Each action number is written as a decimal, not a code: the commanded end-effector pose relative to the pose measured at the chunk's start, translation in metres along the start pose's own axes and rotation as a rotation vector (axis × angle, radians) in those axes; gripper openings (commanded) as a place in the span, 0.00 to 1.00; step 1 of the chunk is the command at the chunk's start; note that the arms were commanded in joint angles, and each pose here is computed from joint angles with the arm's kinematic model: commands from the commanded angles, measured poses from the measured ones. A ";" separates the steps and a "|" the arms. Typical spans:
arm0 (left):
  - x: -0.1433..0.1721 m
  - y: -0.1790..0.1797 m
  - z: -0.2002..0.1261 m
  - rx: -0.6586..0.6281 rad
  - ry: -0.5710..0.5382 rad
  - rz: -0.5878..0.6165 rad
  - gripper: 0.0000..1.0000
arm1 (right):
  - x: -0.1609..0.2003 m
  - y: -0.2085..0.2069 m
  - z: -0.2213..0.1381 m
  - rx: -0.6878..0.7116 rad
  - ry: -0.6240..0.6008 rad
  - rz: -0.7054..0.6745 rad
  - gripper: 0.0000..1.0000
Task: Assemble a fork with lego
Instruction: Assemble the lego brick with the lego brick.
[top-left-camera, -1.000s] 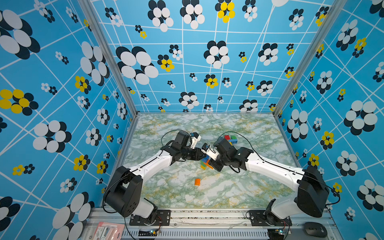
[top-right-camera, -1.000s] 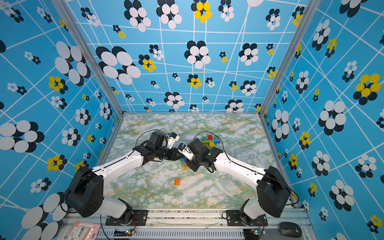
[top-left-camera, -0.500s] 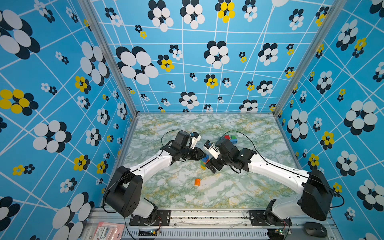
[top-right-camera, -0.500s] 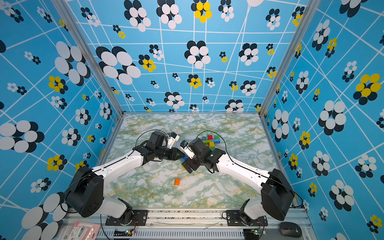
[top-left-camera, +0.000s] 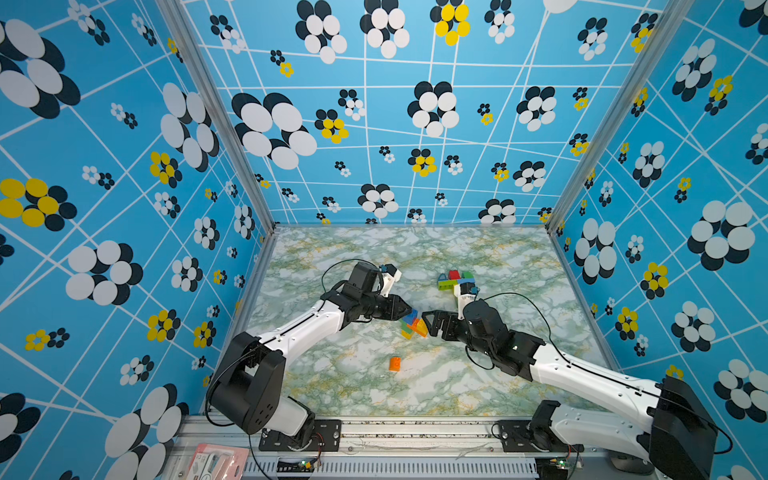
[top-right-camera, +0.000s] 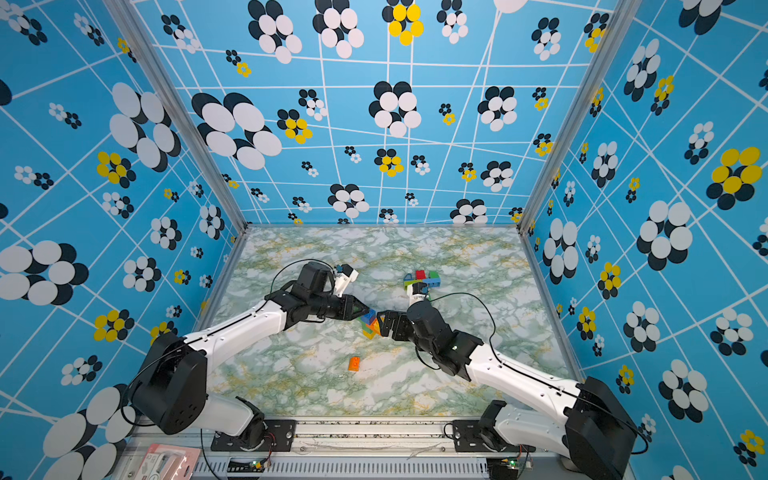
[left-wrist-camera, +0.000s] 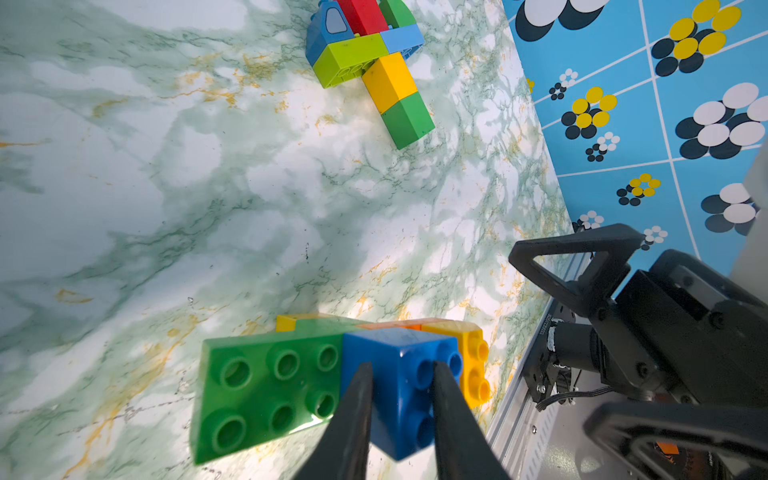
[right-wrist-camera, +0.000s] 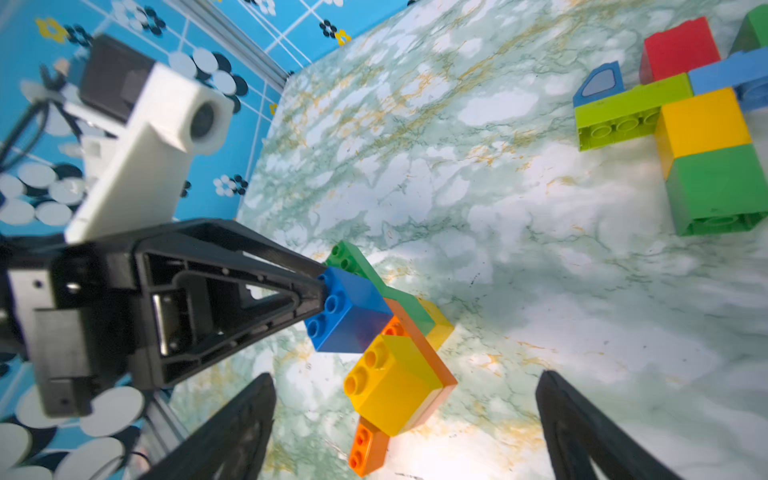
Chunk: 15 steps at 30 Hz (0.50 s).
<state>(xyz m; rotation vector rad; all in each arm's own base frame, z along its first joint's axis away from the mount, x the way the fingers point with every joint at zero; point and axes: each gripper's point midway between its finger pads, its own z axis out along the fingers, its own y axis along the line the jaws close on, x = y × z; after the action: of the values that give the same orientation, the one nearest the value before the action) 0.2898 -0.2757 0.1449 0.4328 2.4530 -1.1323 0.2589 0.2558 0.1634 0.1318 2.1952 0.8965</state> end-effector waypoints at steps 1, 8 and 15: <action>0.029 0.027 0.006 -0.085 0.085 -0.060 0.27 | -0.006 0.017 0.001 -0.164 -0.049 0.320 0.99; 0.029 0.028 0.007 -0.086 0.087 -0.061 0.27 | 0.018 0.004 0.020 -0.230 -0.014 0.487 0.99; 0.031 0.030 0.007 -0.094 0.092 -0.064 0.27 | 0.030 0.006 0.038 -0.293 0.019 0.548 0.94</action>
<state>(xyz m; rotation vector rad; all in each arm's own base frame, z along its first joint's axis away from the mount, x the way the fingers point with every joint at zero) 0.2899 -0.2757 0.1449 0.4330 2.4528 -1.1317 0.2583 0.2841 0.1103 0.5800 2.1463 1.3578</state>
